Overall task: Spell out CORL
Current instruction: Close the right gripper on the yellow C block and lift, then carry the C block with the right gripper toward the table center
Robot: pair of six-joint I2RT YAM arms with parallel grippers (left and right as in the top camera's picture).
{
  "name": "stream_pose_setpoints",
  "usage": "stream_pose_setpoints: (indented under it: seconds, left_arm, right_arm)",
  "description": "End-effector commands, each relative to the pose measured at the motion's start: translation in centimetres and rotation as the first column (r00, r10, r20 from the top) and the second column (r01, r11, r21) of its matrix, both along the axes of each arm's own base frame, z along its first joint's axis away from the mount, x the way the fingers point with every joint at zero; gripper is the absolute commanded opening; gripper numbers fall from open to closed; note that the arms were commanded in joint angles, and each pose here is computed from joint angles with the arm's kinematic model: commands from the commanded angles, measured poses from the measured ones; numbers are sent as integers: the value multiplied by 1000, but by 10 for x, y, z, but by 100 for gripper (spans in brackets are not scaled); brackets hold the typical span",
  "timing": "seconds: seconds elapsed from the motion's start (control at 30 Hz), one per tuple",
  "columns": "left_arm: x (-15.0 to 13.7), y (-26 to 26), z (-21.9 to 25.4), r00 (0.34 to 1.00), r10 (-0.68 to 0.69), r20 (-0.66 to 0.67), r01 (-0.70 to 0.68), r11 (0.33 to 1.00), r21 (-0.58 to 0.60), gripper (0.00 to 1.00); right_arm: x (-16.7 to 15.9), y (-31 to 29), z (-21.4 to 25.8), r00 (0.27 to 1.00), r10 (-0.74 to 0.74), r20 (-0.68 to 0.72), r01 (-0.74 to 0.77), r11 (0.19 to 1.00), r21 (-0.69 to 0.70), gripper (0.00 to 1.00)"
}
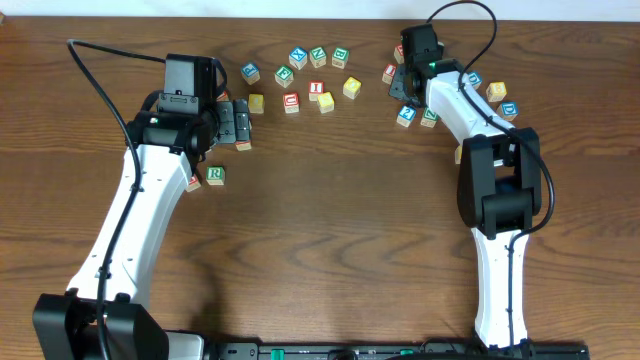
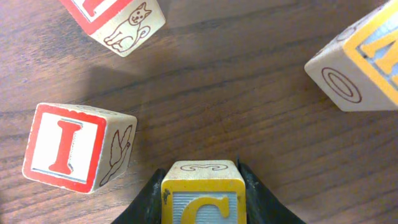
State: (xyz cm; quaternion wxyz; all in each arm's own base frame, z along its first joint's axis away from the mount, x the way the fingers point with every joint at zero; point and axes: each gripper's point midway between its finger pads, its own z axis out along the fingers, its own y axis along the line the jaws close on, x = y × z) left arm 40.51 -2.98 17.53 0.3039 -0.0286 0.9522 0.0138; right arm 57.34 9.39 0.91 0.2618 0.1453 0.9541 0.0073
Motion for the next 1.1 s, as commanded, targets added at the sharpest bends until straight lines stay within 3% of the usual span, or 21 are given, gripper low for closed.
stream_pose_setpoints:
  seconds: [0.0, 0.27, 0.5, 0.63, 0.87, 1.07]
  left_arm:
    - [4, -1, 8, 1000, 6, 17, -6, 1000, -6, 98]
    - [4, -1, 8, 1000, 6, 17, -6, 1000, -6, 98]
    - [4, -1, 8, 1000, 6, 17, -6, 1000, -6, 98]
    - [4, -1, 8, 1000, 6, 16, -6, 1000, -6, 98]
    - [4, -1, 8, 1000, 6, 17, -6, 1000, -6, 98]
    - [4, -1, 8, 1000, 6, 18, -6, 1000, -6, 98]
  right_arm:
    - [-4, -5, -9, 998, 56, -27, -58, 997, -59, 23]
    - [0, 0, 5, 990, 140, -9, -141, 986, -87, 23]
    - [2, 8, 50, 984, 167, 56, -162, 983, -84, 19]
    - [-4, 30, 72, 959, 273, 75, -271, 962, -41, 19]
    - [-37, 78, 79, 915, 402, 20, -402, 912, 84, 19]
    - [-95, 121, 62, 849, 509, -141, -482, 856, 188, 20]
